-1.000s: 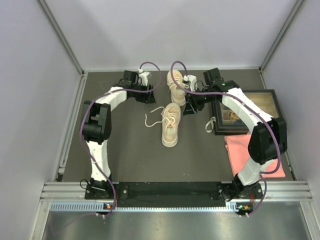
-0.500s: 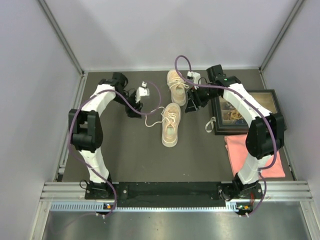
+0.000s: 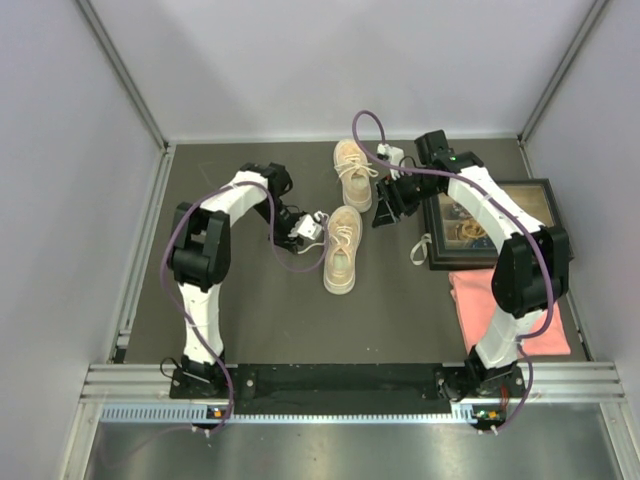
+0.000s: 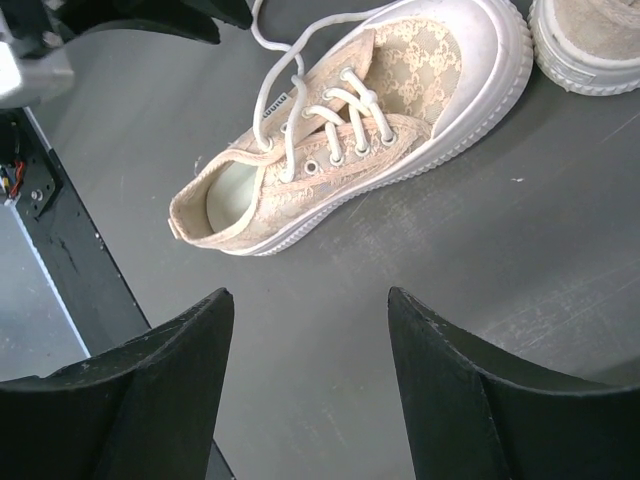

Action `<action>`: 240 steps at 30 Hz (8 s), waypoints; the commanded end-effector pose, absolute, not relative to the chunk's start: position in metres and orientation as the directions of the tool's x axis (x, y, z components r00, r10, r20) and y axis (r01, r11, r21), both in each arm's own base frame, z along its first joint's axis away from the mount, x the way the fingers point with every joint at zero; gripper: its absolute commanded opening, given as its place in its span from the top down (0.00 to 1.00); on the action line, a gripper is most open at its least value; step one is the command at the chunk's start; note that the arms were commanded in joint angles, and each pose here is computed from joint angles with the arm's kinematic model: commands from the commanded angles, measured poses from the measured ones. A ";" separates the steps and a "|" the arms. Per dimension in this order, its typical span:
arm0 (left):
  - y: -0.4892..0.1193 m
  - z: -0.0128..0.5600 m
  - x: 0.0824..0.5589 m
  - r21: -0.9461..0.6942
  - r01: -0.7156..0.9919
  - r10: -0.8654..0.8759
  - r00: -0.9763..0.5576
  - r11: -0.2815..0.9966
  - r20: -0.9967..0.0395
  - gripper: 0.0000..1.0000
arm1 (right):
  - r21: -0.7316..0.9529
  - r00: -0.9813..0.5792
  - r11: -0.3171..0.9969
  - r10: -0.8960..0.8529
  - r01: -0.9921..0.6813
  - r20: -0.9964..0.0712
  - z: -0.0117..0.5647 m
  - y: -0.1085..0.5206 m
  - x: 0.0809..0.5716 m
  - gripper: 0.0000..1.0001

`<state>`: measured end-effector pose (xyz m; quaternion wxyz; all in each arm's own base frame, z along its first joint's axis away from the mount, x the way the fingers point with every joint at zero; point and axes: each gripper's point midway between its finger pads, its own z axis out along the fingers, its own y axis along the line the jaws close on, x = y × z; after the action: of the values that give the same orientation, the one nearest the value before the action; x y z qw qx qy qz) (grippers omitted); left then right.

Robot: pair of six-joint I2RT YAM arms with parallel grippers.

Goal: Tie the shoes

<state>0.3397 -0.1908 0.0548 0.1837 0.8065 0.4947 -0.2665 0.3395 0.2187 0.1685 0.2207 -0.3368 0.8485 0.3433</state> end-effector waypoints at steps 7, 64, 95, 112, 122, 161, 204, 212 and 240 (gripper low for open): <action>-0.178 0.039 0.354 0.056 0.817 0.676 0.511 -0.574 -0.530 0.62 | 0.431 -0.665 0.533 -0.398 -0.728 -0.632 0.177 0.219 0.345 0.37; -0.308 0.156 0.315 0.084 0.993 0.489 0.034 0.081 -0.872 1.00 | 0.660 -0.771 0.400 -0.365 -0.636 -0.523 0.125 0.294 0.346 0.67; -0.309 0.126 0.335 0.090 0.988 0.559 0.005 0.125 -0.829 1.00 | 0.661 -0.757 0.369 -0.333 -0.653 -0.562 0.139 0.301 0.347 1.00; -0.319 0.124 0.362 0.079 0.966 0.510 -0.060 0.246 -0.858 1.00 | 0.684 -0.754 0.324 -0.352 -0.654 -0.554 0.143 0.297 0.331 0.99; -0.331 0.123 0.346 0.051 0.981 0.407 -0.030 0.187 -0.913 1.00 | 0.692 -0.761 0.320 -0.335 -0.647 -0.556 0.149 0.298 0.331 0.89; -0.329 0.104 0.344 0.007 0.981 0.357 -0.064 0.194 -0.932 1.00 | 0.854 -0.961 0.440 -0.141 -0.276 -0.238 0.105 0.273 0.357 0.83; -0.333 0.109 0.339 -0.043 0.978 0.310 -0.107 0.205 -0.945 1.00 | 0.955 -0.994 0.288 -0.102 -0.067 -0.039 0.102 0.286 0.346 0.76; -0.335 0.113 0.339 -0.058 0.977 0.290 -0.118 0.207 -0.950 1.00 | 0.962 -0.994 0.271 -0.104 -0.046 -0.018 0.100 0.288 0.345 0.82; -0.321 0.115 0.338 -0.068 0.973 0.301 -0.134 0.222 -0.944 0.92 | 0.930 -0.993 0.348 -0.034 -0.118 -0.113 0.108 0.272 0.355 1.00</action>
<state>0.3414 -0.3210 0.0999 0.4259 0.4848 0.6652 -0.3757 0.3513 0.2766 0.0851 -0.0006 -0.0243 0.8257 0.5636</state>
